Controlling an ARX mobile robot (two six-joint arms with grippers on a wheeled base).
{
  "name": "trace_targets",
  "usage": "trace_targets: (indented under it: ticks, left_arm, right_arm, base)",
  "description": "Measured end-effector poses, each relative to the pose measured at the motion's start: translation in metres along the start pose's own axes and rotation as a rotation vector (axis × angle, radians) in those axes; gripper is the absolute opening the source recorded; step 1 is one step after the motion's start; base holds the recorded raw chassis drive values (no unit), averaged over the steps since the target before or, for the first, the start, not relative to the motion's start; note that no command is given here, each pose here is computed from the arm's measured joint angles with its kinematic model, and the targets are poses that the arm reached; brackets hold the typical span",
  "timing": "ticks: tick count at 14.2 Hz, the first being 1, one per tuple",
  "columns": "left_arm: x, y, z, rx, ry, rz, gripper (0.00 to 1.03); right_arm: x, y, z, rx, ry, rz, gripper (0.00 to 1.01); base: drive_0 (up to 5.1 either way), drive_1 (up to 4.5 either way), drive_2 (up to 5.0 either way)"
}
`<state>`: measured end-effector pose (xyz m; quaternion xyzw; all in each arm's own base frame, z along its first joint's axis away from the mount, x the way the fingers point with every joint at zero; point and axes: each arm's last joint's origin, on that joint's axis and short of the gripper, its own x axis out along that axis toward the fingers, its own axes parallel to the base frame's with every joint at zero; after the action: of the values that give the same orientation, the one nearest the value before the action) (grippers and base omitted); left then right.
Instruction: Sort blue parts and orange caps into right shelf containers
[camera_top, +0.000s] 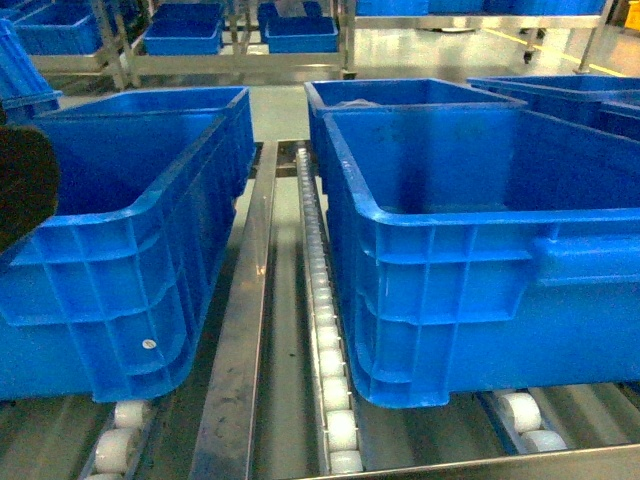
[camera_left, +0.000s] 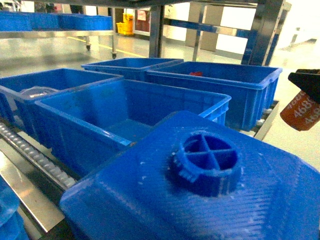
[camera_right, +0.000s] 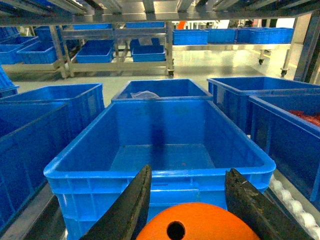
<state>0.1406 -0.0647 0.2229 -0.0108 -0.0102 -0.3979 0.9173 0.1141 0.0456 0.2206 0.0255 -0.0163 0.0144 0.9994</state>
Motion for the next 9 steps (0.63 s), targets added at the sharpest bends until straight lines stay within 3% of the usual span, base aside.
trace_targets:
  ticks: [5,9]
  left_arm:
    - [0.011,0.007,-0.001,0.009,-0.008,0.106,0.59]
    - [0.021,0.014,0.002,0.009,-0.014,0.153,0.59]
  right_arm:
    - [0.0,0.0,0.0,0.0,-0.001,0.0,0.4]
    - [0.0,0.0,0.0,0.0,-0.001,0.0,0.4]
  base:
    - [0.0,0.0,0.0]
    - [0.0,0.0,0.0]
